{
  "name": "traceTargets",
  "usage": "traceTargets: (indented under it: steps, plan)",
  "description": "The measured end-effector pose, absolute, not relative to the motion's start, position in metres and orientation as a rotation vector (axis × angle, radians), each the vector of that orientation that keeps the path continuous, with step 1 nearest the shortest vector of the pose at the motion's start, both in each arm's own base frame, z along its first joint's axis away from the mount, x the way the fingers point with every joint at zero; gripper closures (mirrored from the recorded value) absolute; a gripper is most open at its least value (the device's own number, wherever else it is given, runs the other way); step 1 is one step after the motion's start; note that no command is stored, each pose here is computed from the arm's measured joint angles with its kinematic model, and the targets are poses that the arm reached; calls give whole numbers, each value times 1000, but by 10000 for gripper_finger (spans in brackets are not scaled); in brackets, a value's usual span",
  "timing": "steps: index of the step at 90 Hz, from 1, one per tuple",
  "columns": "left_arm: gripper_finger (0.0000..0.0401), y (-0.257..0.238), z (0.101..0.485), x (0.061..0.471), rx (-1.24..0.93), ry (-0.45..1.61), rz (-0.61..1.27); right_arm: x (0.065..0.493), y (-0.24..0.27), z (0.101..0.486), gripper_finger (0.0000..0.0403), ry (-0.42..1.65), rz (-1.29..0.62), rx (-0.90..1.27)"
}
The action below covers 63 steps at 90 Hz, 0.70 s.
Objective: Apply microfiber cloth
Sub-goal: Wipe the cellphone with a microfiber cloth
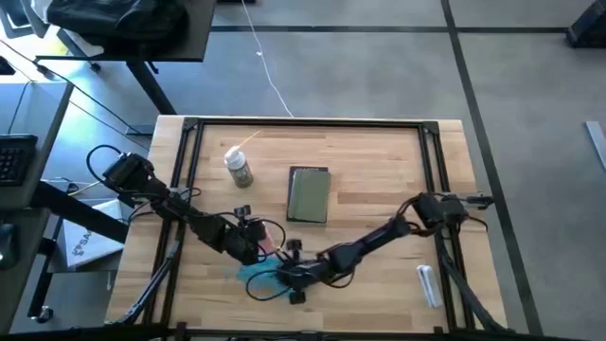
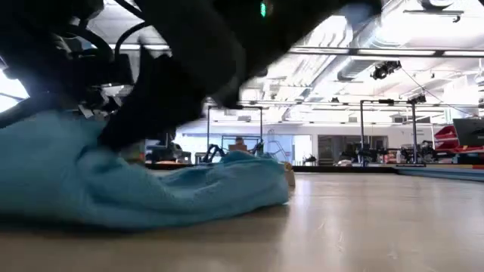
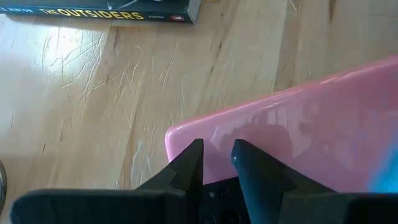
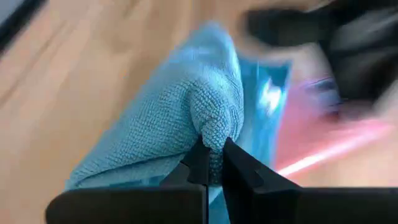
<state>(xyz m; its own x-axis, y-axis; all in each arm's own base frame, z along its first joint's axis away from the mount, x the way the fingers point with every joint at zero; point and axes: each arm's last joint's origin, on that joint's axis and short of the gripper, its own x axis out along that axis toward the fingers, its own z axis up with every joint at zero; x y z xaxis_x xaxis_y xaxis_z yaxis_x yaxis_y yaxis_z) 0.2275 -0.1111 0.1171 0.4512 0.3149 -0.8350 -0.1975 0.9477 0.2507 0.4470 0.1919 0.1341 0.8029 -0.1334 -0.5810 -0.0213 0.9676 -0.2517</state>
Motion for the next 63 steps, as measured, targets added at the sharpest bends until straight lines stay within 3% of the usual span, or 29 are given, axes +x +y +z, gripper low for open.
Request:
traceTargets:
  steps: [9, 28, 45, 63]
  plan:
    - [324, -113, 118, 230, 105, 1034, 309, 457, 173, 127, 403, 624, -148, -306]
    - [324, -114, 119, 231, 88, 1020, 298, 481, 142, 92, 403, 571, -85, -181]
    - [324, -113, 119, 231, 88, 1021, 298, 488, 144, 82, 403, 481, 8, -121]
    - [324, -114, 119, 231, 95, 1025, 294, 479, 168, 83, 403, 532, 122, -83]
